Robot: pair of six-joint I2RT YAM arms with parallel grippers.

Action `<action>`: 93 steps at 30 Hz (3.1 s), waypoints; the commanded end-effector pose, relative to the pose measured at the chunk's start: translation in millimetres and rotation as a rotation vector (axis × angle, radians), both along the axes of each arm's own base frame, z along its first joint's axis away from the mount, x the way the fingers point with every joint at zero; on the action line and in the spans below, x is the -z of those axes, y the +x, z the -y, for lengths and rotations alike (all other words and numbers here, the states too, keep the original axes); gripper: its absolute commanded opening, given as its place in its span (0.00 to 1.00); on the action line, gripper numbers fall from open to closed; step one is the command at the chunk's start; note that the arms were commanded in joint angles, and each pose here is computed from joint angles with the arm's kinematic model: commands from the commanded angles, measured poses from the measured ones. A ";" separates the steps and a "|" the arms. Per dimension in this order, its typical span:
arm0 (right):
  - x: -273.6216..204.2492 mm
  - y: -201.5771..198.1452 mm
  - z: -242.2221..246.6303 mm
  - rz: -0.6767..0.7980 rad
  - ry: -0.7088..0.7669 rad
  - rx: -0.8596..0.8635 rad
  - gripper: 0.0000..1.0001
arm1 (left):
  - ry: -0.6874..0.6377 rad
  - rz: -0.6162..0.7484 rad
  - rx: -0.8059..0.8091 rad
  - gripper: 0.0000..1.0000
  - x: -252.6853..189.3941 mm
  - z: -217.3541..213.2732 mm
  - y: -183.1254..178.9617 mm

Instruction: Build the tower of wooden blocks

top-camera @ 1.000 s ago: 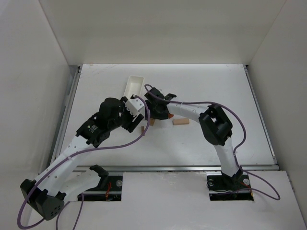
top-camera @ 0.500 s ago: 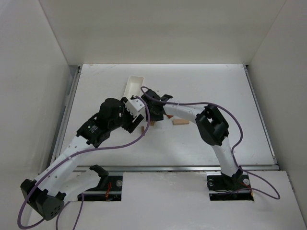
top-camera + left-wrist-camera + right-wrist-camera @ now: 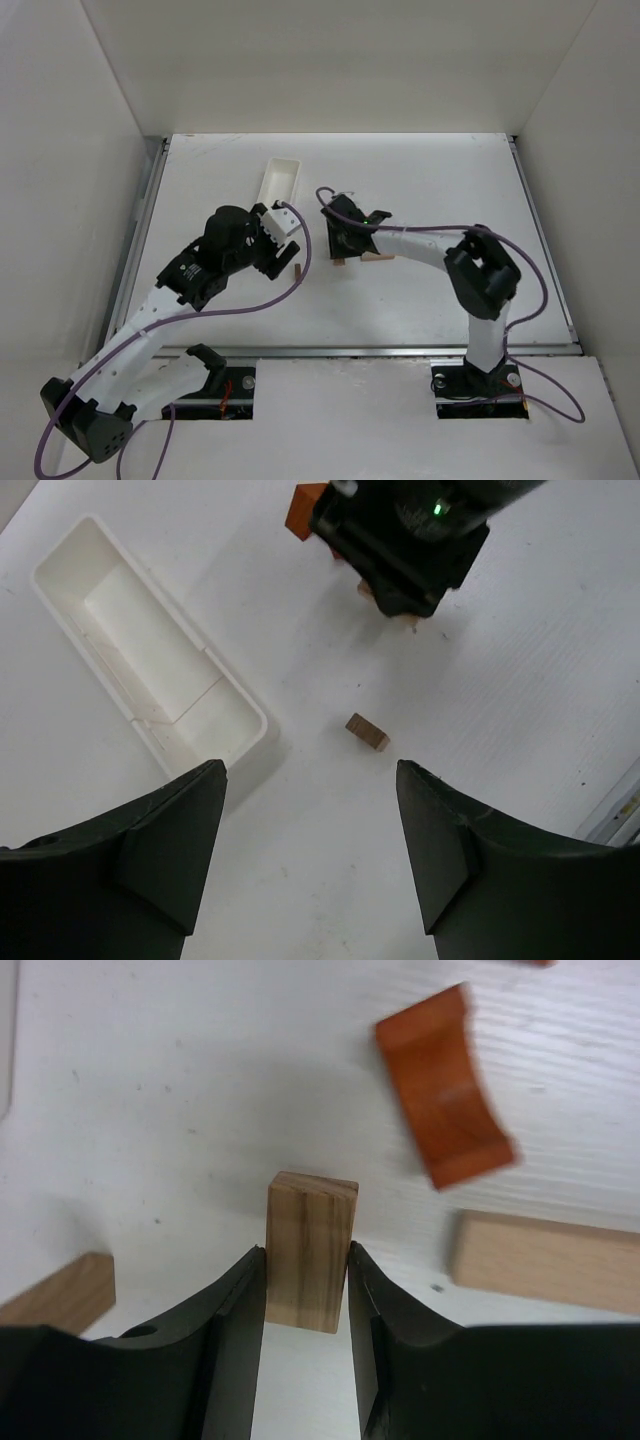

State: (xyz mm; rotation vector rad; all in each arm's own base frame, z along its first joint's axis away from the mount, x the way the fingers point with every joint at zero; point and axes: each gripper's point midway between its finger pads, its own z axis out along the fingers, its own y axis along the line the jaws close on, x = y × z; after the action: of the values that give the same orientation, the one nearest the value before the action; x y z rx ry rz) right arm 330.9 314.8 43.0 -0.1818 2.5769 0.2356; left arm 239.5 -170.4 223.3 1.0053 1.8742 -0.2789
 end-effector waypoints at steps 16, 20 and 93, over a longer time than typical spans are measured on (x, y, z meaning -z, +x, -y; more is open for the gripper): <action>-219.6 -62.4 9.2 1.067 0.328 -0.675 0.00 | 0.093 -0.093 0.827 0.82 -45.4 69.8 -45.8; -218.0 -84.7 3.3 1.103 0.348 -0.786 0.00 | 0.116 -0.008 0.888 0.80 -53.4 72.9 -41.3; -227.7 -109.7 -34.7 1.159 0.355 -0.898 0.00 | 0.155 0.035 0.942 0.42 -28.8 90.7 -35.9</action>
State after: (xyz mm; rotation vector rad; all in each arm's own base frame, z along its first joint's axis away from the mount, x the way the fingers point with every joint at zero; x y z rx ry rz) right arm 220.4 340.0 225.0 -1.0527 1.2827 0.6368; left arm 214.5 -260.3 235.9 1.9546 1.3489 -0.6320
